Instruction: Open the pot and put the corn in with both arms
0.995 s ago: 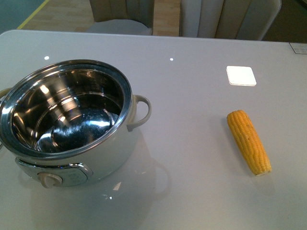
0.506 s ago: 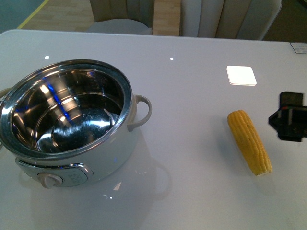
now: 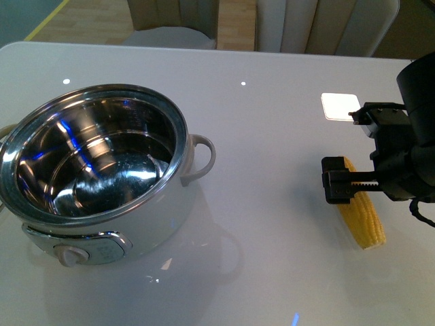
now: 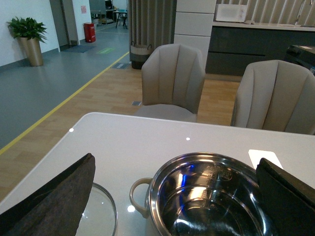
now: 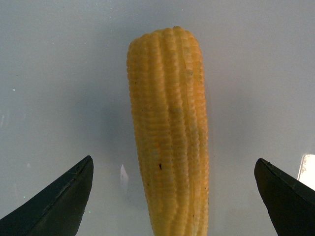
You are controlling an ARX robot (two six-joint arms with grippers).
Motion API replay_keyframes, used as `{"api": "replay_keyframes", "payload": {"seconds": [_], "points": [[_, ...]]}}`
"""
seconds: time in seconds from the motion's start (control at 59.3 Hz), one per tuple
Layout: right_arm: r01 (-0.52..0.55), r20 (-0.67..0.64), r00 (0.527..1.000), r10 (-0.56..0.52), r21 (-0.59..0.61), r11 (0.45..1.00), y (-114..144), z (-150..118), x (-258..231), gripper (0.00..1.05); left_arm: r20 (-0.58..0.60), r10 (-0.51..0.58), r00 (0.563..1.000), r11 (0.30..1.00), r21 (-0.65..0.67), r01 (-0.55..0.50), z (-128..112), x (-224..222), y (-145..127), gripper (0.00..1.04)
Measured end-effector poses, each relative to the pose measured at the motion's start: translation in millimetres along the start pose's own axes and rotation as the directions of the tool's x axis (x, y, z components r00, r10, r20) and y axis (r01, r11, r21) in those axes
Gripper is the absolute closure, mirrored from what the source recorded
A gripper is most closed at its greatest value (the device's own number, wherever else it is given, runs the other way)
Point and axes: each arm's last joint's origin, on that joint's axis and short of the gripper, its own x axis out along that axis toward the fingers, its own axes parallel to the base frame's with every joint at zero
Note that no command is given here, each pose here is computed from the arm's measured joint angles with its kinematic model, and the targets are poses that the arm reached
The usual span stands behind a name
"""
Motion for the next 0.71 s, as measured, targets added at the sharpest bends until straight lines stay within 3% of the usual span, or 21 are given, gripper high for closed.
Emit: {"api": "replay_keyframes", "payload": {"seconds": [0.202,0.557,0.708], "points": [[-0.001,-0.036,0.999,0.000,-0.015,1.000,2.2,5.4,18.0,0.09,0.000,0.000,1.000,1.000,0.000,0.000,0.0,0.0,0.0,0.07],[-0.032,-0.134,0.991,0.025,-0.050,0.998,2.1,-16.8,22.9,0.65,0.000,0.000,1.000,1.000,0.000,0.000,0.0,0.0,0.0,0.07],[-0.061,-0.087,0.995,0.056,-0.062,0.996,6.0,-18.9,-4.8,0.78,0.000,0.000,1.000,1.000,0.000,0.000,0.0,0.0,0.0,0.07]]}}
